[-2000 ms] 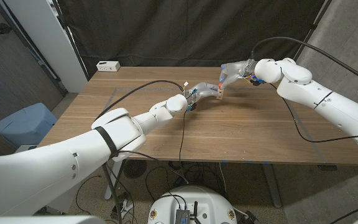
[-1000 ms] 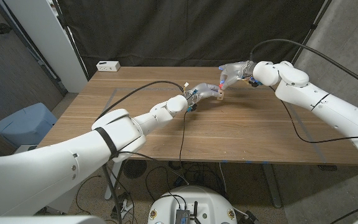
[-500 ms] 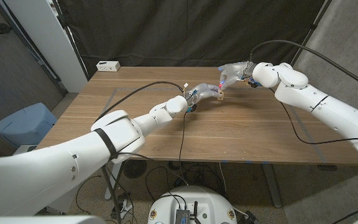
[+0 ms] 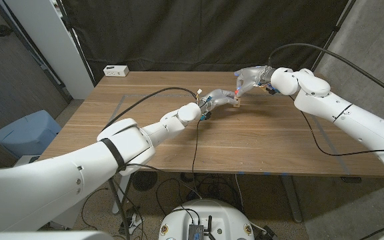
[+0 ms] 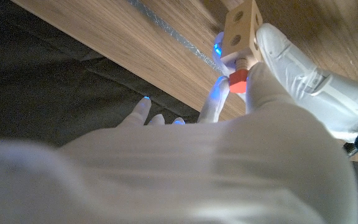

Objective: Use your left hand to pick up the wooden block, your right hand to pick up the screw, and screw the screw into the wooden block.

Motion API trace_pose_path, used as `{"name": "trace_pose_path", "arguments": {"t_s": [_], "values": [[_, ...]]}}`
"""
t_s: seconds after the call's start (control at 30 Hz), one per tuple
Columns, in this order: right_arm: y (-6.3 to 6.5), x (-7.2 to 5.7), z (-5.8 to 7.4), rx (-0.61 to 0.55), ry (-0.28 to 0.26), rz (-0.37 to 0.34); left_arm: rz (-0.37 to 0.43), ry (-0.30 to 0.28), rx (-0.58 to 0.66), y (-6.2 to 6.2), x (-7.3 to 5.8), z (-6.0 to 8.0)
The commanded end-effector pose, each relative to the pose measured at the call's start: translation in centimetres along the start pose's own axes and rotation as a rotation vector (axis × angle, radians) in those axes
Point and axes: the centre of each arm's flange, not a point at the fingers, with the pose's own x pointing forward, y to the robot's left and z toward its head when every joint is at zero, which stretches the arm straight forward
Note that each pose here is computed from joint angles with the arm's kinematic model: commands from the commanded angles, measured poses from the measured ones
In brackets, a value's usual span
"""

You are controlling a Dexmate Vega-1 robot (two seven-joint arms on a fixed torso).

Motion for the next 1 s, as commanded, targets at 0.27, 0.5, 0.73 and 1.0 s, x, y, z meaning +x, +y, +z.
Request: {"name": "trace_pose_path", "arguments": {"t_s": [0.27,0.5,0.73,1.0], "values": [[0.85,0.13,0.12,-0.003,0.029,0.016,-0.003,-0.023,-0.002,-0.17,-0.31,0.11],[1.06,0.03,0.07,0.001,0.044,0.013,-0.006,-0.026,-0.006,-0.33,-0.43,0.06],[1.18,-0.07,0.05,0.01,0.049,0.0,-0.008,-0.028,-0.007,-0.35,-0.44,0.08],[1.27,-0.18,-0.03,0.019,0.058,-0.014,-0.011,-0.029,-0.01,-0.45,-0.46,0.08]]}}
